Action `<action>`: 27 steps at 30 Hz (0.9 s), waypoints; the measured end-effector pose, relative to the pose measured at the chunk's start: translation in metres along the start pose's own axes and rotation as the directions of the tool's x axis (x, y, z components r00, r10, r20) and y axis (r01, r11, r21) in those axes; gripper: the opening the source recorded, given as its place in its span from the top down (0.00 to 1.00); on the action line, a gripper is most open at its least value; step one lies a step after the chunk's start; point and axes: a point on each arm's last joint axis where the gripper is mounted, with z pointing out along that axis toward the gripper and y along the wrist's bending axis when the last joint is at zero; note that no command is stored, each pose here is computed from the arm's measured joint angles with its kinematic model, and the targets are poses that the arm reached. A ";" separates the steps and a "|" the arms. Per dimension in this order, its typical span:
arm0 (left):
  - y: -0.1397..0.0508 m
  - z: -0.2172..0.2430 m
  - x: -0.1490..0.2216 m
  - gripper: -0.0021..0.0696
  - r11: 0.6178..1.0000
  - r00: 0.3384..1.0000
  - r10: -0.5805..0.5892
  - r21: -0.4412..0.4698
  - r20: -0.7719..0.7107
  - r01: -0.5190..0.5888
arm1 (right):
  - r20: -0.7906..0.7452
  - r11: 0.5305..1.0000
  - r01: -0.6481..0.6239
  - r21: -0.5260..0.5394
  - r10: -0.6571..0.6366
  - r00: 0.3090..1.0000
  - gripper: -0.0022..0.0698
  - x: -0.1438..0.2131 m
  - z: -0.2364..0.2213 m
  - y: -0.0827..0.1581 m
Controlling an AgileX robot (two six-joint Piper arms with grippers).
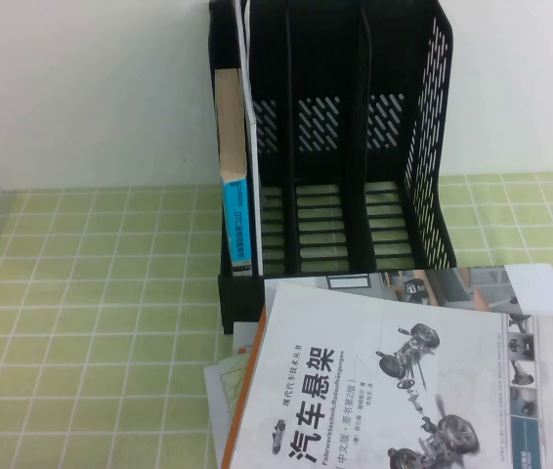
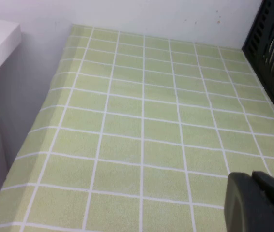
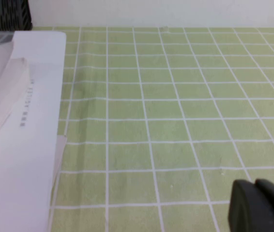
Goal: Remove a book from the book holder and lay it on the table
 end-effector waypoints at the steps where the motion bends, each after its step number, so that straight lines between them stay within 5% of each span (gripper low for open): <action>1: 0.000 0.000 0.000 0.97 1.000 1.000 0.000 0.000 0.000 0.000 | 0.000 1.000 0.000 0.000 0.000 1.000 0.97 0.000 0.000 0.000; 27: 0.000 0.000 0.000 0.97 0.999 0.999 0.049 0.001 0.000 -0.049 | 0.000 1.000 -0.001 -0.001 0.001 1.000 0.97 0.000 0.000 0.000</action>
